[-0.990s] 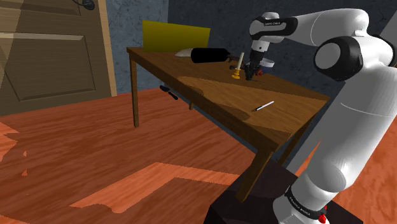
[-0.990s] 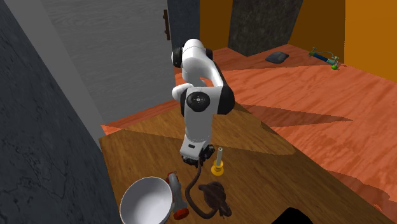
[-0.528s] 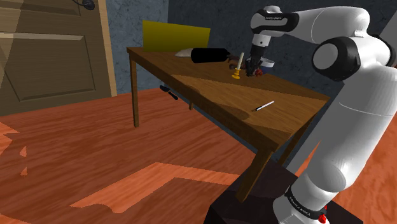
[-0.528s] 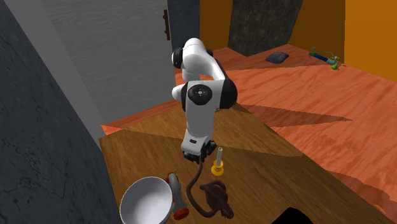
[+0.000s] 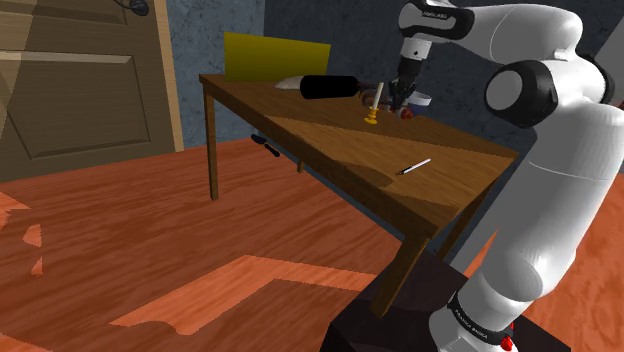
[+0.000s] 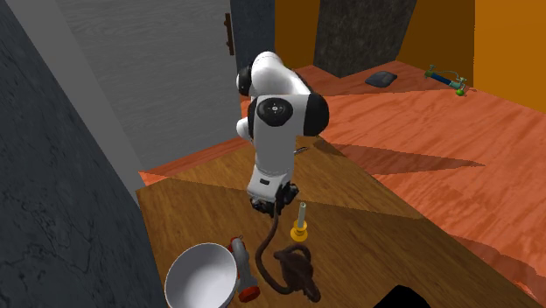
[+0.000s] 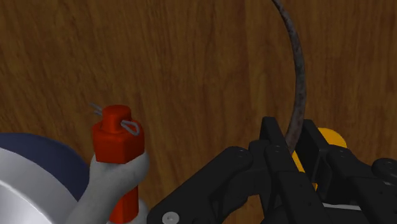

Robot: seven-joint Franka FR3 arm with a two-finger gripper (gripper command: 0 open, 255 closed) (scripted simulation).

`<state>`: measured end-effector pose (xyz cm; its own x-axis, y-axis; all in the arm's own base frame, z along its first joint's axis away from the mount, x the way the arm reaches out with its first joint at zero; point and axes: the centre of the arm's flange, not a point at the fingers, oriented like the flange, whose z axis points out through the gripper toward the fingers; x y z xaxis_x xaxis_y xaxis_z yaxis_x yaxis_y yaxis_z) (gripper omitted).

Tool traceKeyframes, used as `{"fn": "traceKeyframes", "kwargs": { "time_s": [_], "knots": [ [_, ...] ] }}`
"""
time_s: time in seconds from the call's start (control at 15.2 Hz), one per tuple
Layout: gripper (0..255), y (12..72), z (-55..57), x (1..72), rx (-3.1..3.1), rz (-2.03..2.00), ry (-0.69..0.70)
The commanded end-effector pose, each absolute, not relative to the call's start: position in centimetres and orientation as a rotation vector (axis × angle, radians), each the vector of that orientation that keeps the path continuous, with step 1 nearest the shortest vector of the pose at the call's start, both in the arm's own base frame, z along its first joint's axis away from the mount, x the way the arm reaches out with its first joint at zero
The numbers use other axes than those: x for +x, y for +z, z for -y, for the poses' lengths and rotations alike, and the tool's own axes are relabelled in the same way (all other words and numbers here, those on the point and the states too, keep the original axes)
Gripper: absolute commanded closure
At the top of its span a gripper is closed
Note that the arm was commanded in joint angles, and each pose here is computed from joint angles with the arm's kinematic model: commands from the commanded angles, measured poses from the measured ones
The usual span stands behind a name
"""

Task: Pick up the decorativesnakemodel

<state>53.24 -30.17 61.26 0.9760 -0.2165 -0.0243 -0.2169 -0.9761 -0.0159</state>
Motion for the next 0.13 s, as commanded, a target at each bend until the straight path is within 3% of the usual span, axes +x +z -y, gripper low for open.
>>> {"fn": "traceKeyframes", "kwargs": {
  "time_s": [0.0, 0.07],
  "knots": [
    [255, 61.90, 30.14, 53.24, -3.104, -0.341, 0.035],
    [255, 61.90, 30.15, 53.24, -3.104, -0.341, 0.035]
  ]
}}
